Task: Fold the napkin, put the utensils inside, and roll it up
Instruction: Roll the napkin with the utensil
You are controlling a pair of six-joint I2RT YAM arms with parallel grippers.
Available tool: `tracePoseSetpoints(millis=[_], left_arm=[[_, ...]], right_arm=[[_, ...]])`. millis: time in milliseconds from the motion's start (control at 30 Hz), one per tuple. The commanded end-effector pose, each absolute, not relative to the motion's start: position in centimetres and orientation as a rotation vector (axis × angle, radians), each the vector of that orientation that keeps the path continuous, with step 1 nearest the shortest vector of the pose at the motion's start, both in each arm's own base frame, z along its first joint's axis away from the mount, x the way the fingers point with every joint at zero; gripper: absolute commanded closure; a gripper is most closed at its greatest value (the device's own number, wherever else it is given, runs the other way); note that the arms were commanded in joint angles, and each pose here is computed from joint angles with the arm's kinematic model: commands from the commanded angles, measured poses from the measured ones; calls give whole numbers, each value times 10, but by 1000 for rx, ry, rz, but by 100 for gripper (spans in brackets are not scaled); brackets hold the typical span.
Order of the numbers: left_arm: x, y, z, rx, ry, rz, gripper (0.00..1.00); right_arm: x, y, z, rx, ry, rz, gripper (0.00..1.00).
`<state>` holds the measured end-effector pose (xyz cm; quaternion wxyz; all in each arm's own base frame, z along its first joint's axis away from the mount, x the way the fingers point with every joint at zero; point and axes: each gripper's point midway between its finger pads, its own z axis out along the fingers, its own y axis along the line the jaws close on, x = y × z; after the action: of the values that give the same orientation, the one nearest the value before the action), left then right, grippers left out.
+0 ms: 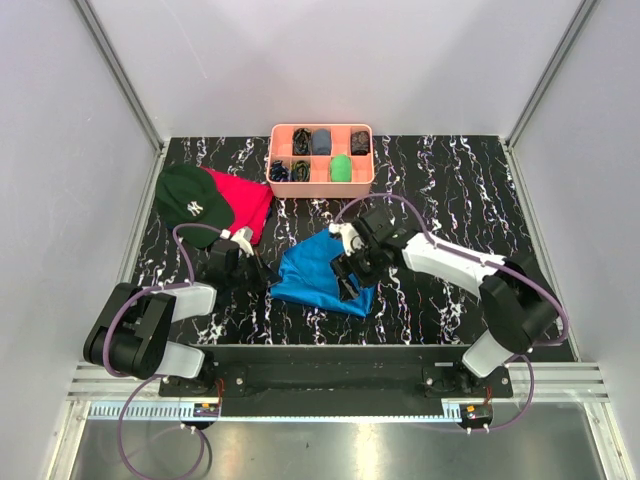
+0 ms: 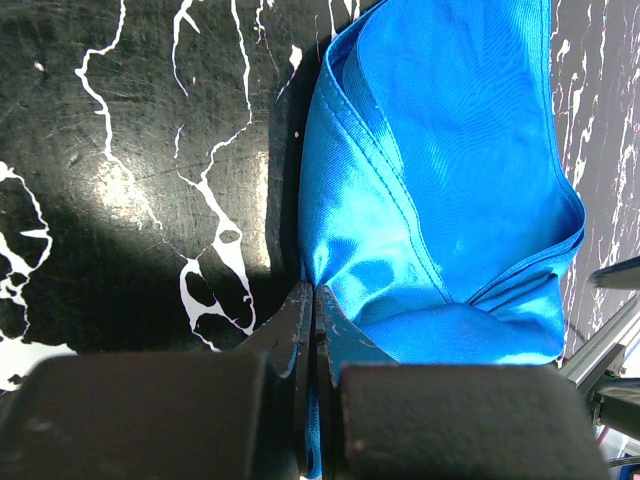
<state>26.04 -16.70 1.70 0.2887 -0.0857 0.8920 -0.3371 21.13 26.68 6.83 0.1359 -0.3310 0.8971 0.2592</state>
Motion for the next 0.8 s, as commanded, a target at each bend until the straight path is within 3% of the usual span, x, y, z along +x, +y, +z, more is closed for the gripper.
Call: tracePoseSetpoints(millis=[0,433,767], left_arm=[[248,-163,-1,-240,2470,-854,100],[247,-162,-2,-252,2482,-849,100],[247,-162,-4,-256,2494,-847,100]], right_arm=[[213,273,54,-1064,2549,638,21],[197,267,33,-1097,2668,571,25],[192,265,26,-982,2822,521,43]])
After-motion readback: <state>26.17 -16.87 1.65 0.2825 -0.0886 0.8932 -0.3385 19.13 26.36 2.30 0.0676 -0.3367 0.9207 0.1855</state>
